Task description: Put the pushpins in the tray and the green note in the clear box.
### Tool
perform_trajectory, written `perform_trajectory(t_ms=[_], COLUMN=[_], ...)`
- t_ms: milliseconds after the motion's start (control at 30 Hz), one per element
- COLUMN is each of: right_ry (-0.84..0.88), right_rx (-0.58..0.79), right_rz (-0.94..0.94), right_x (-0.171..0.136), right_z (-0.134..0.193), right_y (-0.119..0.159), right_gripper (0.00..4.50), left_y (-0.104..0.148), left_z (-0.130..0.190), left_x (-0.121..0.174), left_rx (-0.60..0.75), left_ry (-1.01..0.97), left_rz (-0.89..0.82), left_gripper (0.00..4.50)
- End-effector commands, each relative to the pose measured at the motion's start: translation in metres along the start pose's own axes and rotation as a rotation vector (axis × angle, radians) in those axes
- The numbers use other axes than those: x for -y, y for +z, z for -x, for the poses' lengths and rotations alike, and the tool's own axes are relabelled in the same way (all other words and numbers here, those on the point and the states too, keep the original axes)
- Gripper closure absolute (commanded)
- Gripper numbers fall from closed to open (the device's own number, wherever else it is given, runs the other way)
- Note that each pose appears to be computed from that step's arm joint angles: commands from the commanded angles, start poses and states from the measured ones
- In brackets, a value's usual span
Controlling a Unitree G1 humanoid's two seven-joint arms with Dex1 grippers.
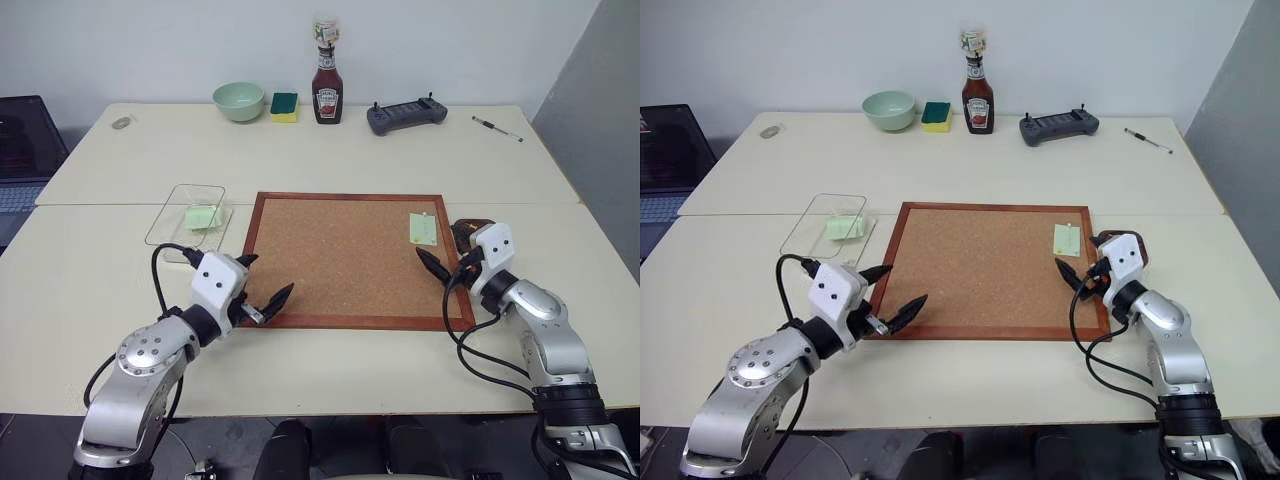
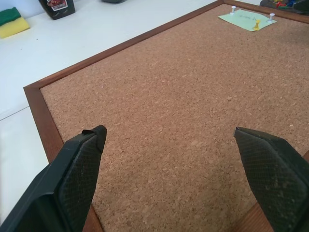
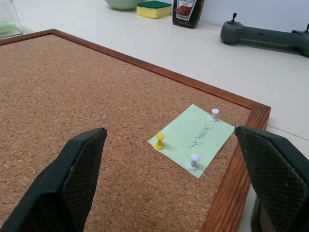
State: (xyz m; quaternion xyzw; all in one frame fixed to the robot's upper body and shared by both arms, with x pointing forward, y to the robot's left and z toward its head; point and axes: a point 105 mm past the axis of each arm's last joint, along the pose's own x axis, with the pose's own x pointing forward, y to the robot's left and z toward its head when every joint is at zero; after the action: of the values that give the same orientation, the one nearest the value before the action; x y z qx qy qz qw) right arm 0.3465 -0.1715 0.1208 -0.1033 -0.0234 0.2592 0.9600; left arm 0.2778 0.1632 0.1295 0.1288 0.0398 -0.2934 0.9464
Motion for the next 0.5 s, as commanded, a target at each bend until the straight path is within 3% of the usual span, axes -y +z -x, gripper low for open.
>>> perform_trajectory(t_ms=[33,500], right_ry=[-0.016,0.024], right_rx=[0.039,0.047], right_rz=[0.015,0.008], right_x=[0.0031,-0.005], right_z=[0.002,0.0002], right_y=[0.0095,0.0122], right_gripper=[0.0,0.0], left_y=[0.0189,0.0263], left_z=[0.0011,-0.0065], left_x=[0.0036,-0.0041], left_rx=[0.079,0.095], left_ry=[-0.026,-0.06], left_rz=[0.005,-0.02], left_gripper=[0.04,0.04])
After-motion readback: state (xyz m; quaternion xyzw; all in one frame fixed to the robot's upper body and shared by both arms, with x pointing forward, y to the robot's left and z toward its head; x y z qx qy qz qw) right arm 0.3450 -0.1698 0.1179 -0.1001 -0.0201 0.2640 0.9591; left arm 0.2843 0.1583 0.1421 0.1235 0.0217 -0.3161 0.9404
